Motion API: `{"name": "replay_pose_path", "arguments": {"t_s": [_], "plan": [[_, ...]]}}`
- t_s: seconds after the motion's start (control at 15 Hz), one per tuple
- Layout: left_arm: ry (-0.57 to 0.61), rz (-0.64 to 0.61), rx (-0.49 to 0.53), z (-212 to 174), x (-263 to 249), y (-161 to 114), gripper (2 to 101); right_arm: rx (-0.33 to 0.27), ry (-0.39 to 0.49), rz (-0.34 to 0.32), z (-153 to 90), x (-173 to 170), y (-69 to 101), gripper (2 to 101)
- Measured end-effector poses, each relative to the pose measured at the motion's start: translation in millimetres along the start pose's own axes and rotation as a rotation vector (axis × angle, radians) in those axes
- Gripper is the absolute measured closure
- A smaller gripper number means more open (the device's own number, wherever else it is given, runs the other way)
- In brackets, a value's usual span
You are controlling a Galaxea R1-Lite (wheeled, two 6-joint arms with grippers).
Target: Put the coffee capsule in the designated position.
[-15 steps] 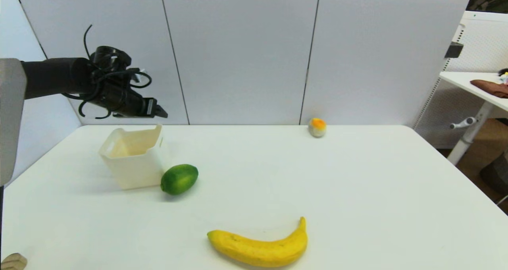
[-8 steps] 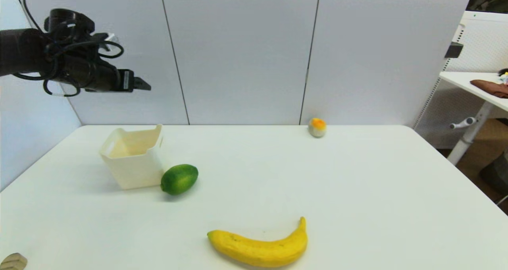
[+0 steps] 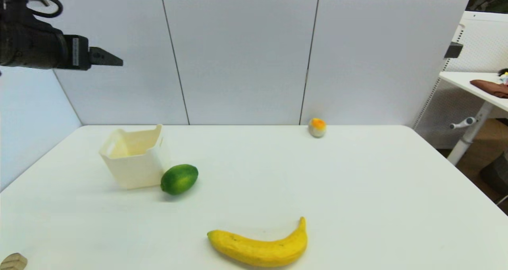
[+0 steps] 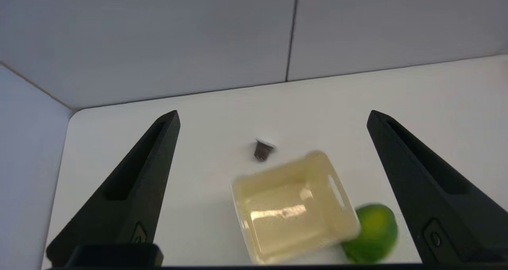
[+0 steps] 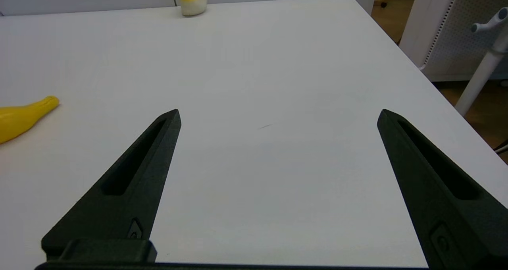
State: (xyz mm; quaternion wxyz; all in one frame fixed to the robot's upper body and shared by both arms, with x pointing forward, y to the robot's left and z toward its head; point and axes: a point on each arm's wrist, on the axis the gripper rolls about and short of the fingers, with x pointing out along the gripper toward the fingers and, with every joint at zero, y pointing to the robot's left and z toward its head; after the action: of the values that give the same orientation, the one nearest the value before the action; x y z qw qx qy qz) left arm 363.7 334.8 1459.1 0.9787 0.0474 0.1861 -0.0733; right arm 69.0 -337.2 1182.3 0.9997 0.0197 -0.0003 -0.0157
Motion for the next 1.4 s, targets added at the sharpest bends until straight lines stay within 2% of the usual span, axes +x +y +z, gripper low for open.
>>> {"name": "replay_pose_path", "arguments": {"t_s": [0.27,0.6,0.93,1.2,1.4], "plan": [[-0.066,-0.03,0.066,-35,-92,-26,6.8,0.0,0.0,0.0,0,0,0.0,4.3],[-0.246,-0.088,0.169,-126,-193,-50,6.2,0.0,0.0,0.0,0,0,0.0,4.3],[-0.3,-0.071,0.191,-233,-208,-58,6.0,0.0,0.0,0.0,0,0,0.0,4.3],[-0.399,0.012,0.149,-269,-202,-62,5.9,0.0,0.0,0.0,0,0,0.0,4.3],[-0.404,0.037,0.131,-305,-196,-66,5.7,0.0,0.0,-0.001,0,0,0.0,4.3]]}}
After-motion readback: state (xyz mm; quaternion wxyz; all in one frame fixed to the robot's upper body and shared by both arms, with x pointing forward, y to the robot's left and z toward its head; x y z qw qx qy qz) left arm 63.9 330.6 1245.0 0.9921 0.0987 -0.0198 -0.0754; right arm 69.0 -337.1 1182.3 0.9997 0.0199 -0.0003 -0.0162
